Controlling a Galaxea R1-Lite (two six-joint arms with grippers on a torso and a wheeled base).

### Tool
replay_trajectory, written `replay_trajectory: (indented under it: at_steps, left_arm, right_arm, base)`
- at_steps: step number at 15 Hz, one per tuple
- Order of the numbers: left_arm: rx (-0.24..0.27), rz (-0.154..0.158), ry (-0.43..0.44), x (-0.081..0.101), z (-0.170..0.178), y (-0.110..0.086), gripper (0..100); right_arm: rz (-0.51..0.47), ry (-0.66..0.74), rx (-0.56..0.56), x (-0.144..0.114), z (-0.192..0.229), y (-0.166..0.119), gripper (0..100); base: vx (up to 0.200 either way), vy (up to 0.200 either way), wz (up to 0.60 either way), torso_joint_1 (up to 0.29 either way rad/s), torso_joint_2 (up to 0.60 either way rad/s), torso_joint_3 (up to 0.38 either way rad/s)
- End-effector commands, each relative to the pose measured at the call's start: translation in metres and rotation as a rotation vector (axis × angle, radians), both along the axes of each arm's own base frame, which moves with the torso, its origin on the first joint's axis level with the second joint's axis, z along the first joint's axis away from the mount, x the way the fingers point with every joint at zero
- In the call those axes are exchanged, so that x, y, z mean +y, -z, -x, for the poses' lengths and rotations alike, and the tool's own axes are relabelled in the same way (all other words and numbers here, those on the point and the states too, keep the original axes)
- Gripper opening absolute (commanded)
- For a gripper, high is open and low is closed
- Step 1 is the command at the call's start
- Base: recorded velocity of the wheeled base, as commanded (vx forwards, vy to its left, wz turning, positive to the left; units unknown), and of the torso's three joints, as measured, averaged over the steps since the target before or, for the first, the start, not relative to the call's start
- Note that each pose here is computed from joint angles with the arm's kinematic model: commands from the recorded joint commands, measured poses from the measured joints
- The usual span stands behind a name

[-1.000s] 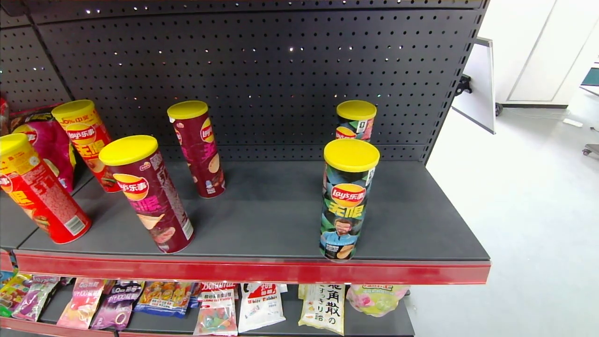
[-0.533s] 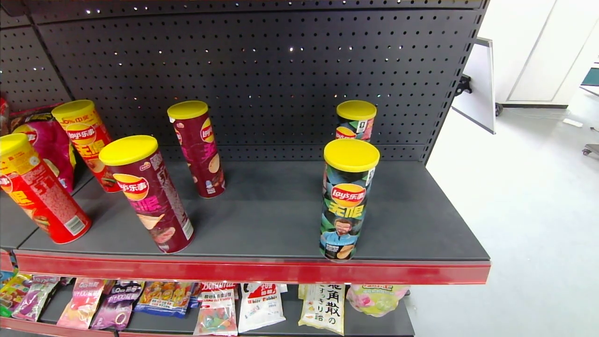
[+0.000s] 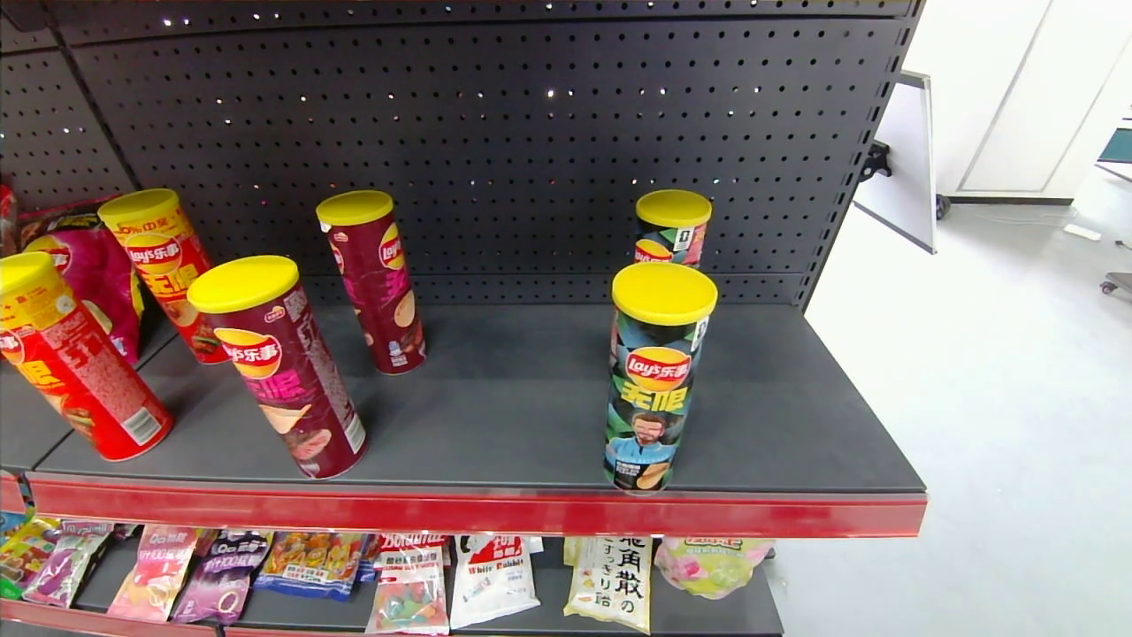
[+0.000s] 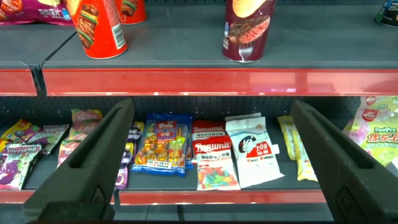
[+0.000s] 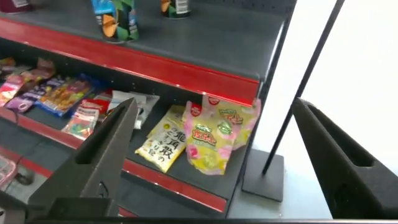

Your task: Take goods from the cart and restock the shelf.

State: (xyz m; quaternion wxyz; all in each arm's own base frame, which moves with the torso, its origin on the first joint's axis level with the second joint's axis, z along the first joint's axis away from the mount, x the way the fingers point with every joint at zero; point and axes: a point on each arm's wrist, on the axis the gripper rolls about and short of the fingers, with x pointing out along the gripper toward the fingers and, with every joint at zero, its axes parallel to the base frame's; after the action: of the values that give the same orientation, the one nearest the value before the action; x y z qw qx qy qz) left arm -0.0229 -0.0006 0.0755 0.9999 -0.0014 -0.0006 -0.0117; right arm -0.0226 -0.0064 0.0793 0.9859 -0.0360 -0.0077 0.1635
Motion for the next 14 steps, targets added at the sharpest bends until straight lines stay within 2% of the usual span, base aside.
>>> replay_trajectory:
  at_steps: [1,4,5,6,8,10,11,12,14]
  left_arm:
    - [0.001,0.0,0.0,0.0,0.0,0.0,100]
    - [0.001,0.0,0.0,0.0,0.0,0.0,100]
    - [0.001,0.0,0.0,0.0,0.0,0.0,100]
    - [0.001,0.0,0.0,0.0,0.0,0.0,100]
    - [0.001,-0.001,0.0,0.0,0.0,0.0,100]
    - [0.001,-0.001,0.001,0.0,0.0,0.0,100]
    - [0.001,0.0,0.0,0.0,0.0,0.0,100]
    - [0.001,0.0,0.001,0.0,0.0,0.0,100]
    - [0.001,-0.001,0.001,0.0,0.0,0.0,100]
  right_arm:
    - [0.003,0.027,0.009,-0.001,0.001,-0.003,100]
    - [0.048,0.056,-0.002,-0.001,0.0,-0.015,100]
    - [0.057,0.096,0.035,0.0,-0.005,-0.03,100]
    - [0.066,0.129,0.065,0.001,-0.008,-0.032,100]
    - [0.08,0.154,0.092,0.001,-0.008,-0.009,100]
    - [0.083,0.244,0.13,0.002,-0.01,-0.009,100]
    - [0.096,0.367,0.202,0.004,-0.015,-0.01,100]
    - [0.095,0.376,0.205,0.005,-0.016,-0.01,100]
    - [0.069,0.309,0.106,0.006,-0.007,-0.008,100]
  base:
    - [0.0,0.0,0.0,0.0,0.0,0.0]
    - [0.0,0.0,0.0,0.0,0.0,0.0]
    - [0.0,0.0,0.0,0.0,0.0,0.0]
    - [0.0,0.0,0.0,0.0,0.0,0.0]
    - [0.0,0.0,0.0,0.0,0.0,0.0]
    - [0.0,0.0,0.0,0.0,0.0,0.0]
    - [0.0,0.0,0.0,0.0,0.0,0.0]
    - [0.0,0.0,0.0,0.0,0.0,0.0]
    - [0.0,0.0,0.0,0.0,0.0,0.0]
